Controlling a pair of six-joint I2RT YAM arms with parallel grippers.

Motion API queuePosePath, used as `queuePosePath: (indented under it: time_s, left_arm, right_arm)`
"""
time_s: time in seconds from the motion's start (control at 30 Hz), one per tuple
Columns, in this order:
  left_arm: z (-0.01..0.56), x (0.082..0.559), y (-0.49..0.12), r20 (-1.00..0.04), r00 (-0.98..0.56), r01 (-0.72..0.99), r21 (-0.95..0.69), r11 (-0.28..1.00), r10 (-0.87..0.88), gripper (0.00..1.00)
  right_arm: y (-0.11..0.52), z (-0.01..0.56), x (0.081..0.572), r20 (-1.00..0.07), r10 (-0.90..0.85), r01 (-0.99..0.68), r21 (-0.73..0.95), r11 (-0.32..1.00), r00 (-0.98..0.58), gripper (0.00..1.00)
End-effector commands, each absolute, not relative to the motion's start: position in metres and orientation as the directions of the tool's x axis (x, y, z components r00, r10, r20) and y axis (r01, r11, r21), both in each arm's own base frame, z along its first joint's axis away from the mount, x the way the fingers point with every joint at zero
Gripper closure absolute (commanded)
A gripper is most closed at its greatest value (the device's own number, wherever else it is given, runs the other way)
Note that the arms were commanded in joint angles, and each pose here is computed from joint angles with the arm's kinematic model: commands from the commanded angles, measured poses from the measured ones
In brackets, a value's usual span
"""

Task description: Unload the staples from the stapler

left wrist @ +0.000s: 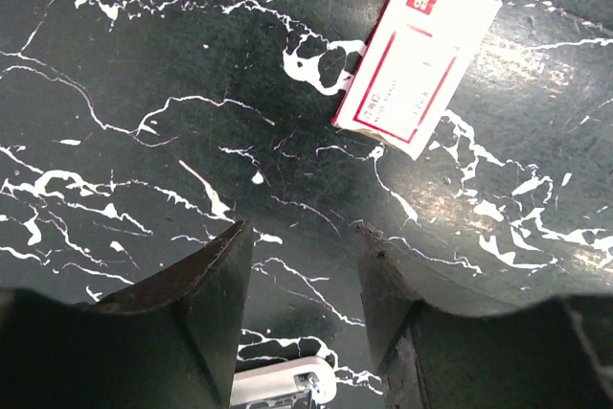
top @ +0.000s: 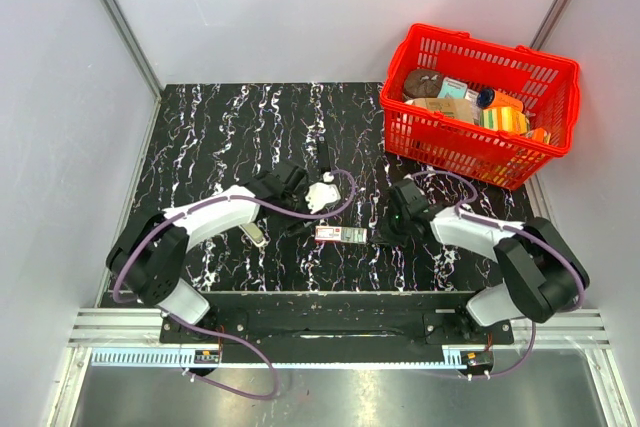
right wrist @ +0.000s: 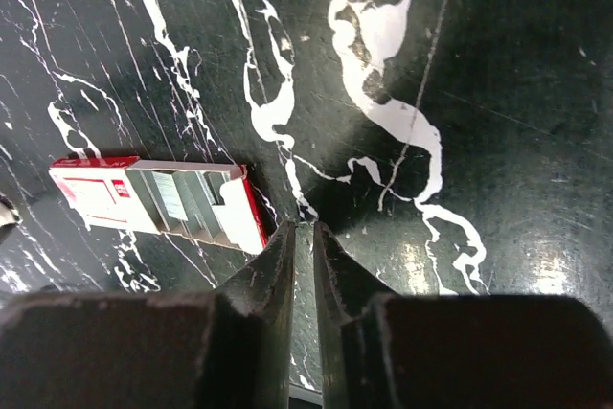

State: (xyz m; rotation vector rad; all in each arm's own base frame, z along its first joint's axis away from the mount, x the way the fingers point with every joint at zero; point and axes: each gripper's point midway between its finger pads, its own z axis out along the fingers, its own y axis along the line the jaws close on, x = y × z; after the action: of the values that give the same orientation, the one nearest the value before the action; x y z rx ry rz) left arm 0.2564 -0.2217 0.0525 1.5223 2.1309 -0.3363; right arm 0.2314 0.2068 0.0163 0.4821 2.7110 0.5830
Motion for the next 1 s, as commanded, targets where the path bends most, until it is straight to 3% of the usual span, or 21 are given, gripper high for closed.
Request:
queuePosePath:
  time_s: [0.0, 0.33, 0.97]
  left_arm:
    - [0.048, 0.267, -0.230, -0.528, -0.210, 0.933, 0.144, 0.331, 0.823, 0.49]
    - [0.036, 0.268, -0.233, -0.513, -0.221, 0.925, 0.159, 0.345, 0.830, 0.49]
    - [0.024, 0.271, -0.242, -0.483, -0.216, 0.930, 0.162, 0.329, 0.848, 0.50]
  right_arm:
    - [0.212, 0.028, 0.235, -0.205, 0.470, 0.295, 0.552, 0.780, -0.859, 0.82]
    - [0.217, 0.027, 0.236, -0.112, 0.562, 0.344, 0.689, 0.638, -0.819, 0.73]
    - [0.222, 0.021, 0.241, -0.070, 0.578, 0.350, 0.735, 0.581, -0.813, 0.79]
